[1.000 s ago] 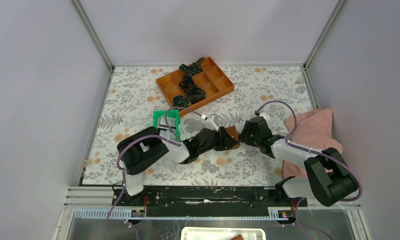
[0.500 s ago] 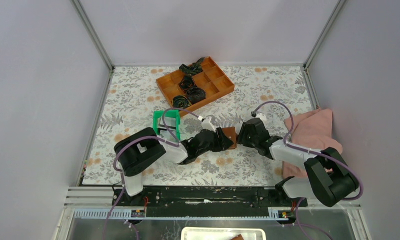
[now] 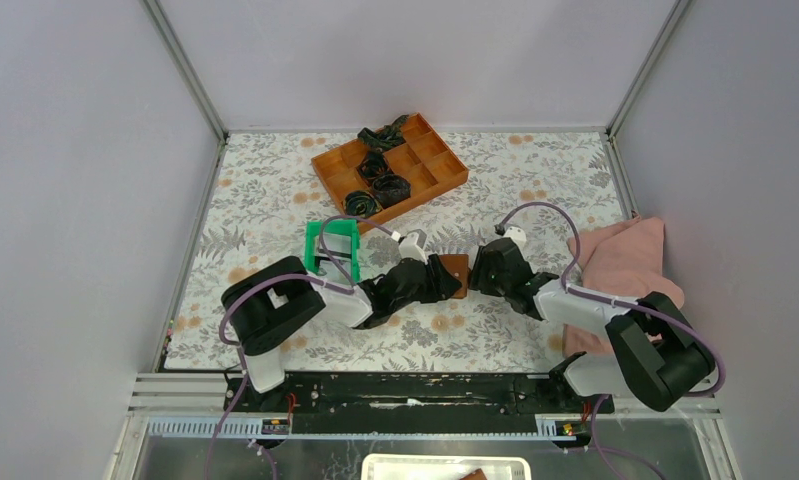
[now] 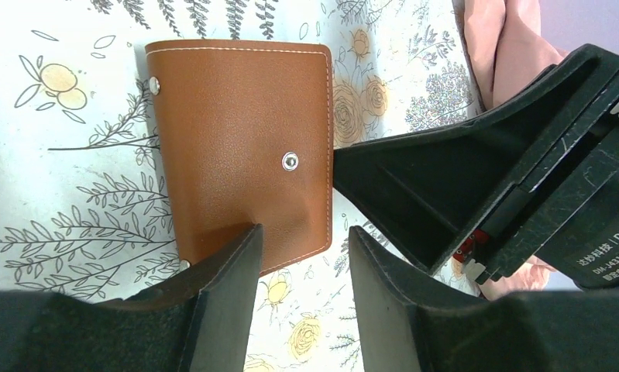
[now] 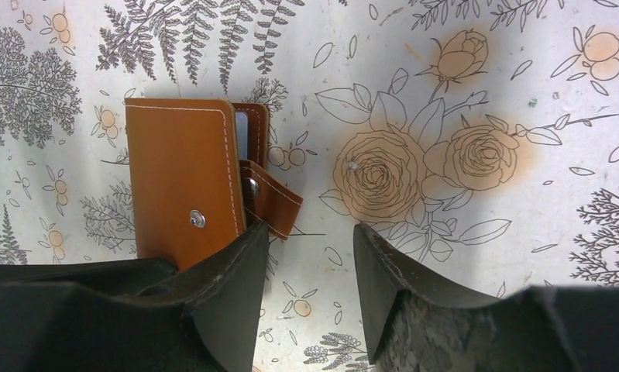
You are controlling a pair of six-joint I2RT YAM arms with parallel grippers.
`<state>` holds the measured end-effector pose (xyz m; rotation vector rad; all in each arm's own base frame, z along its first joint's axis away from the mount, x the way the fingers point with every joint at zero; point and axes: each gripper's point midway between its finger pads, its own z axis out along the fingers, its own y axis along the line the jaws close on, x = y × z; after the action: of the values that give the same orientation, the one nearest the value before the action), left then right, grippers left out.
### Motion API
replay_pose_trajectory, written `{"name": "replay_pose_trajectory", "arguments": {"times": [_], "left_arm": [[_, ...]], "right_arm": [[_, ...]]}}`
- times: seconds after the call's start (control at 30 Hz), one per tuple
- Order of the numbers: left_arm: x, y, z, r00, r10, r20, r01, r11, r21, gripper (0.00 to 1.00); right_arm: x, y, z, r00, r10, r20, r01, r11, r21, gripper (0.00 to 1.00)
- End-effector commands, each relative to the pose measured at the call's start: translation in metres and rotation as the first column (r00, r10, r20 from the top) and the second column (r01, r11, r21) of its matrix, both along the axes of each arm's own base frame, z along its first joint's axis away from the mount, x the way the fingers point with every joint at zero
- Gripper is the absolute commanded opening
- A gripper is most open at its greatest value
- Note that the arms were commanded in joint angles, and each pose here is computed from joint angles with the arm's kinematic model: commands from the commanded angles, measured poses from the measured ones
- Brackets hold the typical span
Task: Put the credit cards into the card holder
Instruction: Close the card holder at the center of the board.
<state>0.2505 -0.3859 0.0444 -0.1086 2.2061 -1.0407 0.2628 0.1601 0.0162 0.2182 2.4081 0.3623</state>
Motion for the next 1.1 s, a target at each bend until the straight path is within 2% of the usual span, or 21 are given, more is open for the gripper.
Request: {"name": "replay_pose_trajectory", "arguments": {"times": [0.0, 1.07], "left_arm": [[0.0, 0.009, 0.001, 0.999, 0.019, 0.025, -0.02, 1.0, 0.023, 0.53], [0.002, 0.024, 0.003, 0.997, 0.072, 0.038, -0.074, 0.997, 0.032, 0.55]], "right_arm": [[-0.012, 0.005, -0.01, 0.998, 0.027, -0.054, -0.028, 0.999, -0.023, 0.52], [-0.029, 0.015, -0.015, 0.995, 0.07, -0.066, -0.074, 0.996, -0.056, 0.53]]}}
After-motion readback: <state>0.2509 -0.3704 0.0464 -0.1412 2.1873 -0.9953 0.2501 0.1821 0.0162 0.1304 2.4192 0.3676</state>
